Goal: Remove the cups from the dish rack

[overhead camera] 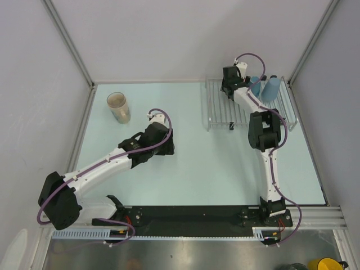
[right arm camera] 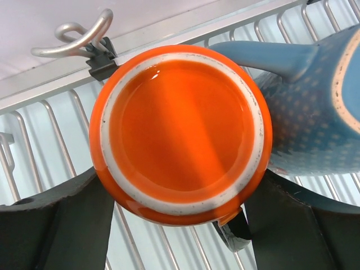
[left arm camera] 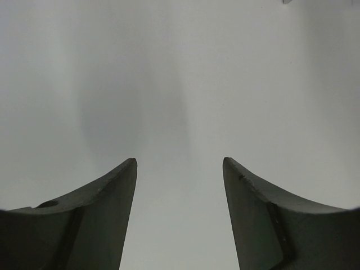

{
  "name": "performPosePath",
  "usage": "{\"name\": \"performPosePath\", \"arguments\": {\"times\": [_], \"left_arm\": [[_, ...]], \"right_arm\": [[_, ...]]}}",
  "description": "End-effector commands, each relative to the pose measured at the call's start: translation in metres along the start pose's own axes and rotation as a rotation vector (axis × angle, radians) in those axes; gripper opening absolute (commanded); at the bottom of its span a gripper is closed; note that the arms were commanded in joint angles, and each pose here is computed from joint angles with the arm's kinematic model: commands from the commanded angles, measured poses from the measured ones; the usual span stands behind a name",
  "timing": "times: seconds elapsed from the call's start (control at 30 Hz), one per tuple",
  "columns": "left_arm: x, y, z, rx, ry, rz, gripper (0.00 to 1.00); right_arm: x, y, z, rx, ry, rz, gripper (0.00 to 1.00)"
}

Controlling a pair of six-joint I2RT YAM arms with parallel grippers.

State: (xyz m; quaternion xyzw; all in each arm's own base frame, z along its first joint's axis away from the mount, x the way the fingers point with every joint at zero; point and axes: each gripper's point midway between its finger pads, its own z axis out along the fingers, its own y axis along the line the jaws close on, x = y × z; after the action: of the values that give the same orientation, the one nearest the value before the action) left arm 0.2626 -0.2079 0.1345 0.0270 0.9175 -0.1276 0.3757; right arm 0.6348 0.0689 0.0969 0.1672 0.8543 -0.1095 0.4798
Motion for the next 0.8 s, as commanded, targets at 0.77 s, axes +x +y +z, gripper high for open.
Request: {"name": "performPosePath", "arguments": {"times": [0.77], "left_arm": [[-0.018, -0.016, -0.015, 0.063, -0.069, -0.023, 0.67]], "right_arm": [[-0.031, 0.023, -0.094, -0.086, -0.077, 0.025, 0.0]]}}
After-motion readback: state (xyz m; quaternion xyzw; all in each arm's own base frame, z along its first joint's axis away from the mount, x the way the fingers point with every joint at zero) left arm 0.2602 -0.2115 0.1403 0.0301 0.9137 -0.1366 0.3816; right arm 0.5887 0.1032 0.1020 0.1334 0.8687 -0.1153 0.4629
